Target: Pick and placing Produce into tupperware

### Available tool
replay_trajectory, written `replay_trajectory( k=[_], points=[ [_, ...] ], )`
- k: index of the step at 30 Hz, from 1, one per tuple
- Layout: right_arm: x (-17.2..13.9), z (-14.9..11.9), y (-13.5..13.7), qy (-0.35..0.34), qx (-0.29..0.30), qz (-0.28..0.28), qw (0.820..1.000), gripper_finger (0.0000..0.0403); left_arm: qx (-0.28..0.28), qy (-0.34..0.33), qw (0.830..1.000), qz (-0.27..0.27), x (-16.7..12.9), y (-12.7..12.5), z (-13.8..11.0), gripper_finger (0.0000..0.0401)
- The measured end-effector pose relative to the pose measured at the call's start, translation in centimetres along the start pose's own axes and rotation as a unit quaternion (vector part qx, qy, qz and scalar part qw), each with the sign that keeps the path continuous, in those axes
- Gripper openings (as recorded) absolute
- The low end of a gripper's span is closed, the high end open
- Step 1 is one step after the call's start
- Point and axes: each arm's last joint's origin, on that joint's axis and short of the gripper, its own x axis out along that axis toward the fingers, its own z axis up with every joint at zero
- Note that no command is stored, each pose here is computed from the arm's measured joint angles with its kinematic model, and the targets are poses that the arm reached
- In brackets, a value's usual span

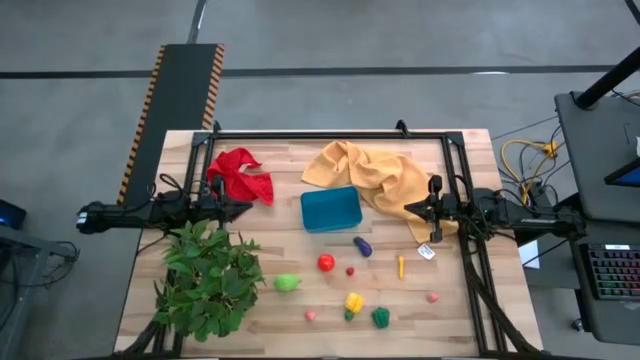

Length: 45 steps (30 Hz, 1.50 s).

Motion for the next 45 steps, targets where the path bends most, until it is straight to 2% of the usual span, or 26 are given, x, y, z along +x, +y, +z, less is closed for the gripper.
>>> replay_trajectory(
  k=[35,37,41,45],
  points=[
    [0.0,0.1,0.0,-0.004,0.000,0.000,1.000,0.0009,0.000,-0.006,1.000,0.001,0.0,0.0,0.1,0.0000],
    [0.0,0.1,0.0,-0.007,0.000,-0.001,1.000,0.0009,0.018,-0.024,1.000,0.004,0.0,0.1,0.5,0.0000],
    [-0.1,1.4,-0.1,-0.074,-0.009,-0.007,0.997,0.0009,0.030,-0.066,0.997,0.010,0.0,0.1,1.3,0.0000],
    [-0.7,3.9,-0.2,-0.204,0.026,0.008,0.979,0.0011,0.032,-0.106,0.994,0.018,0.0,0.2,2.2,0.0000]
  ],
)
